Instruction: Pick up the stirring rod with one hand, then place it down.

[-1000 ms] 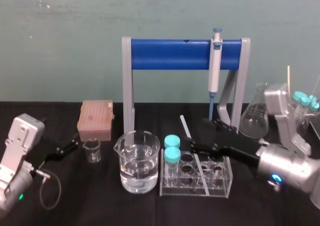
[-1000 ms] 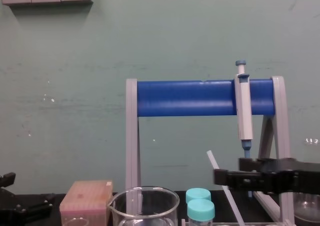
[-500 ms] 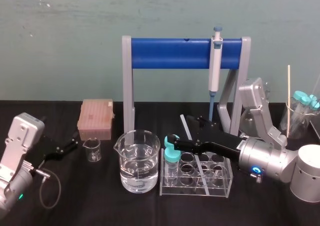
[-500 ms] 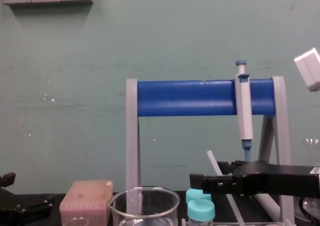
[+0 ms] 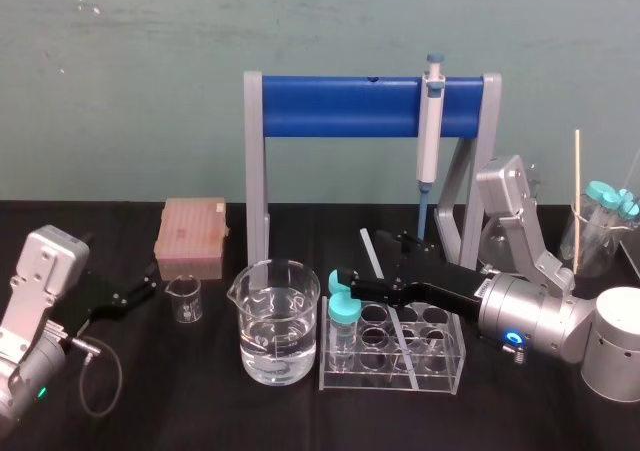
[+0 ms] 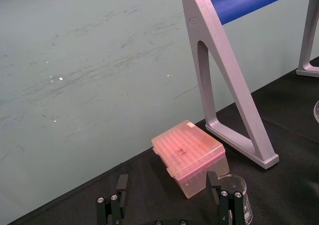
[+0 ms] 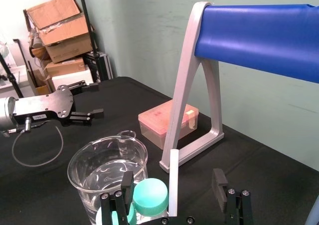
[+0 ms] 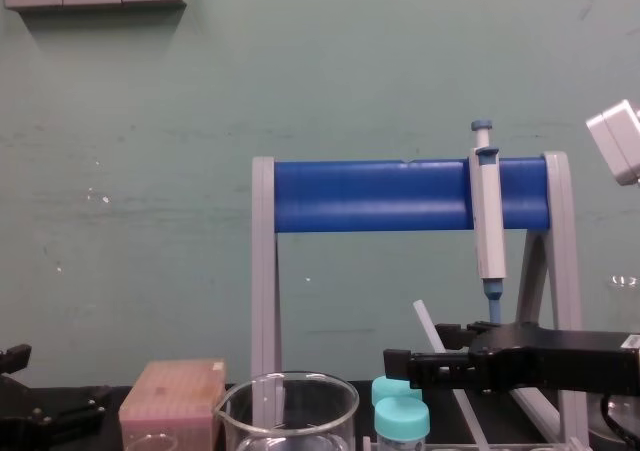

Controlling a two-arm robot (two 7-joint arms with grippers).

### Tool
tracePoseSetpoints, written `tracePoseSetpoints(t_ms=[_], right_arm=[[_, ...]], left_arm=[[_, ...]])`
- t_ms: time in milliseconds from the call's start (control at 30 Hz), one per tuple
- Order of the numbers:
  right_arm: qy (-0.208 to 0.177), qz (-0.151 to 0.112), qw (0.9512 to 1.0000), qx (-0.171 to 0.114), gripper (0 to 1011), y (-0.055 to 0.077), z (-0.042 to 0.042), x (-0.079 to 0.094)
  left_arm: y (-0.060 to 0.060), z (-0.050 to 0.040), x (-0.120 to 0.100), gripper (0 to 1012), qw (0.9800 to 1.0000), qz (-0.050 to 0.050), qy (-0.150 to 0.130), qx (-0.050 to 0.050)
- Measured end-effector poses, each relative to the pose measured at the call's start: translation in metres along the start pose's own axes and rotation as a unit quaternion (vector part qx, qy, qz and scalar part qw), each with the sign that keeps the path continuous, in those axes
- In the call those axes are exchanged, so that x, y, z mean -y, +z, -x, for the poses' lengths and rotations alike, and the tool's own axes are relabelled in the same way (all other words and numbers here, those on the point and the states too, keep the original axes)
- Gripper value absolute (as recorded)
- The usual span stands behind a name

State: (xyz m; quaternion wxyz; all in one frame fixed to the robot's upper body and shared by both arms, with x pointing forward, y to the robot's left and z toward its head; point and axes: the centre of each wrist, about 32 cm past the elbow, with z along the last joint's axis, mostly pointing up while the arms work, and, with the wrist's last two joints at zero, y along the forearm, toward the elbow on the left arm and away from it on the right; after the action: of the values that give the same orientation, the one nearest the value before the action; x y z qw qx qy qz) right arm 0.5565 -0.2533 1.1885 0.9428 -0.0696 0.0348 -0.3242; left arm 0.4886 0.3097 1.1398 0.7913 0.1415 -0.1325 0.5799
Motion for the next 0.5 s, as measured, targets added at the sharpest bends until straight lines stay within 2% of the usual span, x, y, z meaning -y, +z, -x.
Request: tracePoseSetpoints(t_ms=[200,500], right_arm=[[0.0,-0.001,1.0,0.0,990,-0.0001,0.0001,0.0003],[-0.001,-0.001,1.0,-0.001,763,0.0,0.0001,0.0006]], left_arm=[[0.0,0.0,0.0,1000,1.0,0.0,0.0,0.0],[0.0,0.0,0.0,1000,1.0,0.0,0.0,0.0]])
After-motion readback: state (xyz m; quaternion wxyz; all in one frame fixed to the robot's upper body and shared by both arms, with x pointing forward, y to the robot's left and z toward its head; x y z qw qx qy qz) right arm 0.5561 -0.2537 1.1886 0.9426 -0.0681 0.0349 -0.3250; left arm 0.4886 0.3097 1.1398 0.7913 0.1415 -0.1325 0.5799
